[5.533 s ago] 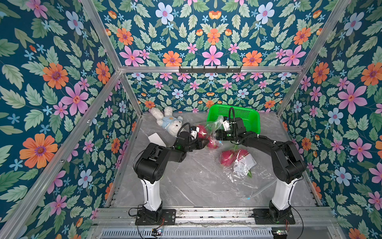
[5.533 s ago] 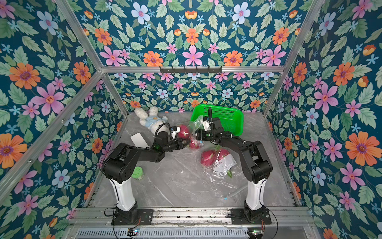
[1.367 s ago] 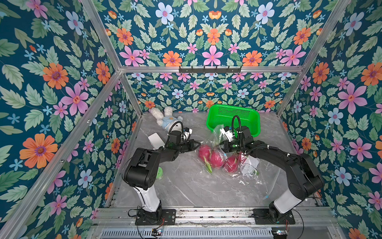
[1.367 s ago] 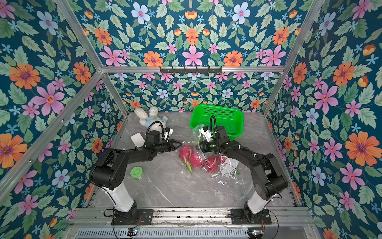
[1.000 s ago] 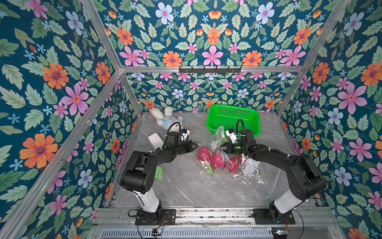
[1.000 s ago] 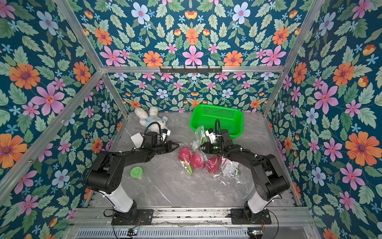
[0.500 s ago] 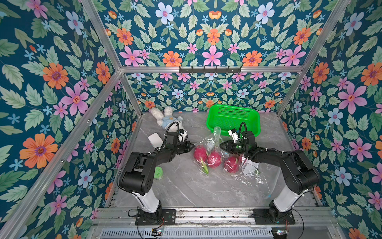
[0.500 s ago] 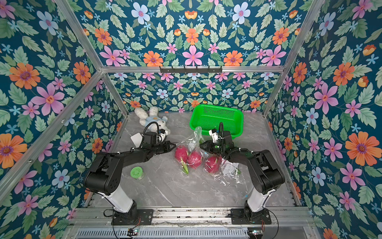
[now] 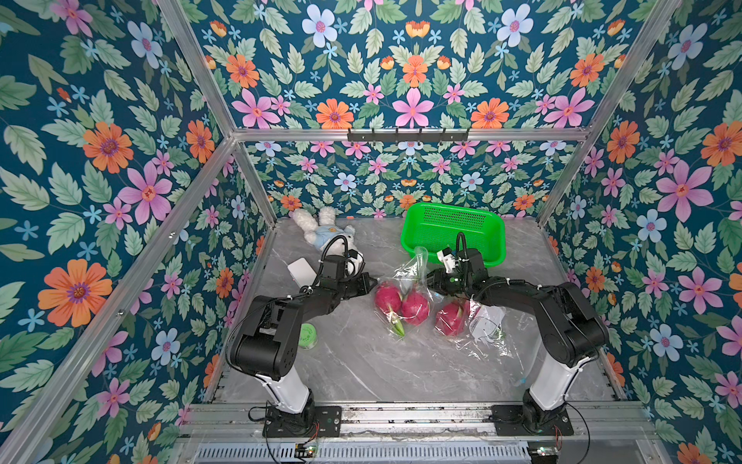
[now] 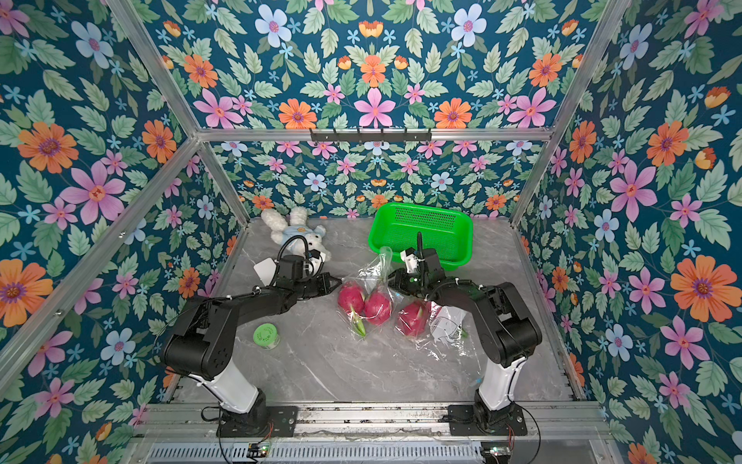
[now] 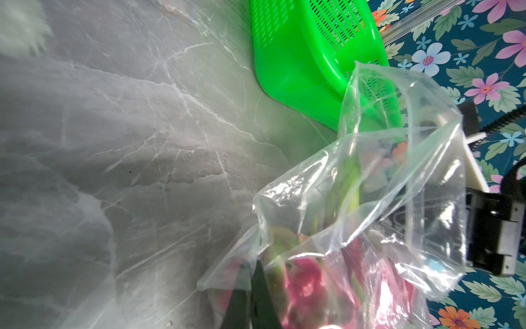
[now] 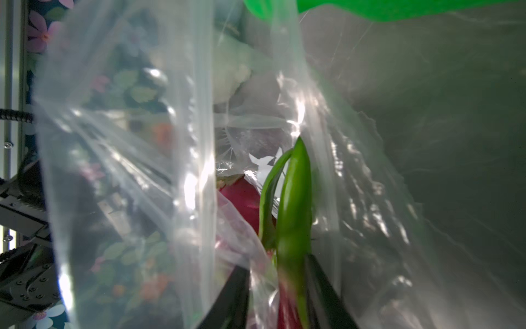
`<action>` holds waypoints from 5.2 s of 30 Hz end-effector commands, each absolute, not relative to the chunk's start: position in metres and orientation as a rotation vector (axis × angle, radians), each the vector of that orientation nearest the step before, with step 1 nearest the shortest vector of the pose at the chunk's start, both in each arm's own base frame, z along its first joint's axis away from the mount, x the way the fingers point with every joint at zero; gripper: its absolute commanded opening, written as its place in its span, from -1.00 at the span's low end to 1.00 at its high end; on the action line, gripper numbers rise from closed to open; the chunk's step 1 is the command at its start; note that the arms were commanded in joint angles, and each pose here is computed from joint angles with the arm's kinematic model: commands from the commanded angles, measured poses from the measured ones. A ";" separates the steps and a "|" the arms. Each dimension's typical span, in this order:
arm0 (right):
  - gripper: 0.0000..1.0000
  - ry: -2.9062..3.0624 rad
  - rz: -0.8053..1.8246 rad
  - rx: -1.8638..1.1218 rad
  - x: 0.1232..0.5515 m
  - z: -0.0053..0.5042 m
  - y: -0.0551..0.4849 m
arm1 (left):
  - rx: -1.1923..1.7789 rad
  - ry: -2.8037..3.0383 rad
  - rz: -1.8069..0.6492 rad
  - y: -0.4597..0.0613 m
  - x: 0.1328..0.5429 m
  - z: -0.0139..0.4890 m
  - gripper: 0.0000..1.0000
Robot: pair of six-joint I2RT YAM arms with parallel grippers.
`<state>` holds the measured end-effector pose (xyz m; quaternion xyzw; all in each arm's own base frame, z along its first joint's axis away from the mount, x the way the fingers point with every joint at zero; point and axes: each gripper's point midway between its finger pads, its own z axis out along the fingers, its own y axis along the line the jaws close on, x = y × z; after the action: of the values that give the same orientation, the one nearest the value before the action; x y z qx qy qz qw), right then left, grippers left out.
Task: Open the zip-top bag and take out the dragon fruit
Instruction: Pick up the dragon fruit from the zipper food storage bag, then place the dragon fruit in the basket.
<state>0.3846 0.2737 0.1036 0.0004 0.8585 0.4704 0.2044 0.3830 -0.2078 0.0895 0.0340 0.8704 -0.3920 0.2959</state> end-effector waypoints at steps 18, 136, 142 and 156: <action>0.34 2.275 1.355 -0.222 0.373 0.175 0.292 | 0.122 2.344 -1.018 -0.209 0.391 0.084 -1.00; -1.00 1.616 0.479 0.140 0.474 0.305 0.083 | 0.159 2.428 -0.897 -0.192 0.384 0.067 -1.00; -1.00 1.703 0.360 0.182 0.520 0.268 0.049 | 0.159 2.419 -0.899 -0.192 0.384 0.072 -1.00; -0.92 1.952 0.307 0.331 0.548 0.149 0.017 | 0.167 2.408 -0.835 -0.185 0.385 0.079 -1.00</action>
<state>0.5488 0.0174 0.1555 0.1318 0.8156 0.1268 0.5490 0.3824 -0.1874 0.0775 0.0564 0.9022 -0.3209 0.2827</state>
